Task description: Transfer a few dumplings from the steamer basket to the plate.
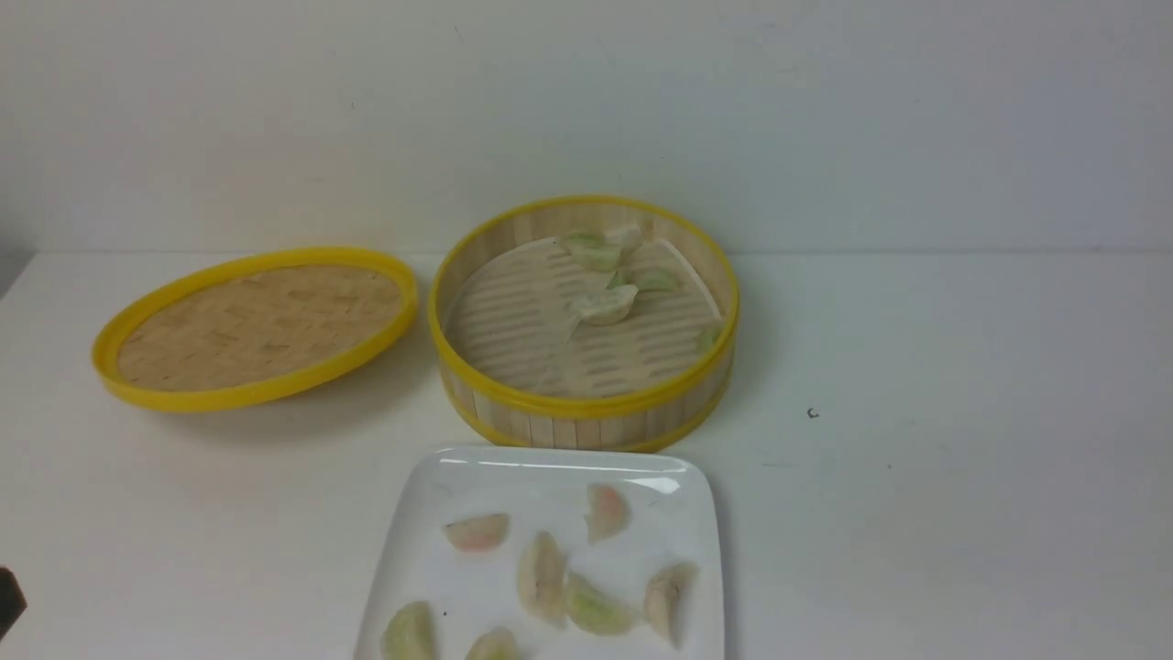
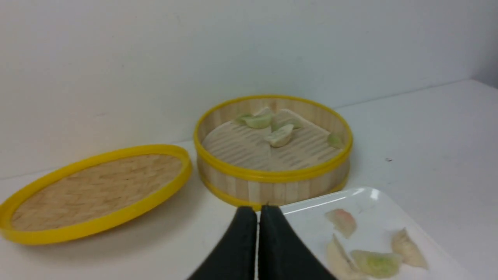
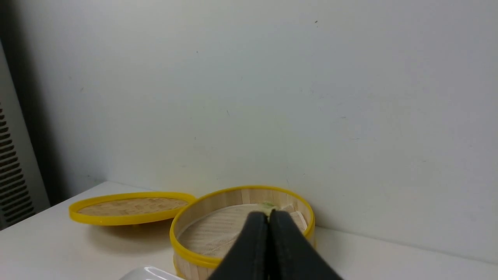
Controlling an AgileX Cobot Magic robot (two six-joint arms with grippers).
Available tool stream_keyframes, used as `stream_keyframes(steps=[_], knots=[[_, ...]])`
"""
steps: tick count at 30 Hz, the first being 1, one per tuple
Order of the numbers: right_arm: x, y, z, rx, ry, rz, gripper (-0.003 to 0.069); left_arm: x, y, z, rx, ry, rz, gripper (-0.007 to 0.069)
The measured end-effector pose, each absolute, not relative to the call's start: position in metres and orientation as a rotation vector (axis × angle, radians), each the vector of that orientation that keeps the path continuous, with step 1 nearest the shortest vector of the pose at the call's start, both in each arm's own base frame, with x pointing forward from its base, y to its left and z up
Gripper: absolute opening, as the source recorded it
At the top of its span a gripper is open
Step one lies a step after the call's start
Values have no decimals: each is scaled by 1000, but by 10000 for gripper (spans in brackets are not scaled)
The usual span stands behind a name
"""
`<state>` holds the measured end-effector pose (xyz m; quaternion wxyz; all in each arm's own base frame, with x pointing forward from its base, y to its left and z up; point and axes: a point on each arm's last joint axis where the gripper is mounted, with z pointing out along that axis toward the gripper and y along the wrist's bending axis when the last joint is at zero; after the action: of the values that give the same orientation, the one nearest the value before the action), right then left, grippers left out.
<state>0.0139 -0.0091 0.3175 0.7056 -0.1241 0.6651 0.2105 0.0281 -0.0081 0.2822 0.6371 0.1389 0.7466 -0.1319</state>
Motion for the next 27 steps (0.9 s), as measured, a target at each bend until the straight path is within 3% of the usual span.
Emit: stream_keyframes(steps=[6,11,27], knots=[[14,-9,318,-276,1478,468,-15,46,-11,212,241,1762,-111,-6],[14,-9,318,-276,1478,468,-15,52,-9,174,206,1852,-51,-6],[14,-9,318,-276,1478,468,-15,52,-9,171,207,1868,-48,-6]])
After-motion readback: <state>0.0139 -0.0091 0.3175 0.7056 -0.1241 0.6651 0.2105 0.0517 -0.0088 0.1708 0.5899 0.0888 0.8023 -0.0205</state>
